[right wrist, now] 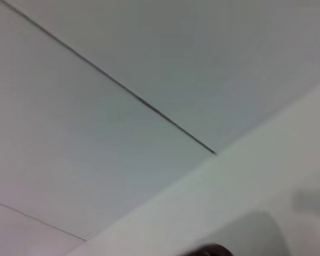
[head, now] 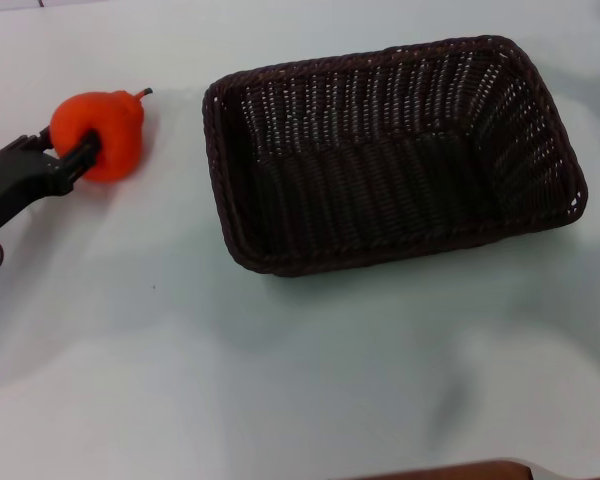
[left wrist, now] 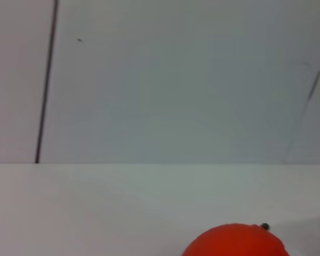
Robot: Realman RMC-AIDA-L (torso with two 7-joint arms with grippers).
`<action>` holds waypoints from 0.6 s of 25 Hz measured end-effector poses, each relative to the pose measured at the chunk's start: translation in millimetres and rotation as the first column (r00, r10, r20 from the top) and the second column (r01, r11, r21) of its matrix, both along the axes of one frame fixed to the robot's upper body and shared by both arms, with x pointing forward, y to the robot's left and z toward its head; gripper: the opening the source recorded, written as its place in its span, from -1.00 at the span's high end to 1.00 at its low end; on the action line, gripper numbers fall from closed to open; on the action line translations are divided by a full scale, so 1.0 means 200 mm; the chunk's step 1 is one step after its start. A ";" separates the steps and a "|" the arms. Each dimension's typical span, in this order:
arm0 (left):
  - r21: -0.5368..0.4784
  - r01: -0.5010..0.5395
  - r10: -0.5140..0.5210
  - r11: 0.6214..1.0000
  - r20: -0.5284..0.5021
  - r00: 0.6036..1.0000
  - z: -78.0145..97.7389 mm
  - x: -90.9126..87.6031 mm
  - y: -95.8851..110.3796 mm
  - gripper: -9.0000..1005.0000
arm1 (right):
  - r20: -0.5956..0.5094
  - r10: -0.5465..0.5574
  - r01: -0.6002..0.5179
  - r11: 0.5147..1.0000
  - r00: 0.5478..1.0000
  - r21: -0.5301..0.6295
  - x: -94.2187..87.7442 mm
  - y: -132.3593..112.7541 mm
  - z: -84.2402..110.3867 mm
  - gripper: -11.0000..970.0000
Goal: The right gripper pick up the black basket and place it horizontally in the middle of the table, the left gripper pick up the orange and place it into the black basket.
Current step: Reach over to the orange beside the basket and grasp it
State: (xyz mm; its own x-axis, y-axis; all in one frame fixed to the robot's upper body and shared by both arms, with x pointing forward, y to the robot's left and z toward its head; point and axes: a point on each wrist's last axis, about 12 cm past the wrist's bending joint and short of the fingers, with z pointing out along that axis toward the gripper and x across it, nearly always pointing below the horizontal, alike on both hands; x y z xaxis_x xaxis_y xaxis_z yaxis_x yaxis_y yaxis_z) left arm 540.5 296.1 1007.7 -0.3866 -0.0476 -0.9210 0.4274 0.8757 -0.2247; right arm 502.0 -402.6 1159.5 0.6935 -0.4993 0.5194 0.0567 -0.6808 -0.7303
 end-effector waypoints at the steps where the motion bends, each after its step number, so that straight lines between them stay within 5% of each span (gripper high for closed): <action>1: -0.003 -0.009 0.009 1.000 0.004 1.000 0.00 -0.01 0.00 -0.41 | 0.023 0.007 -0.007 1.000 1.000 0.005 0.00 0.00 0.00 -0.55; 9: -0.010 -0.042 0.043 0.999 0.134 0.990 0.02 -0.10 -0.02 -0.01 | 0.195 0.009 -0.009 1.000 0.981 0.001 0.06 0.01 -0.05 -0.54; 15: -0.108 -0.040 0.063 0.993 0.218 0.974 0.07 -0.16 -0.01 0.30 | 0.275 0.001 0.001 1.000 0.961 -0.006 0.09 0.02 -0.08 -0.54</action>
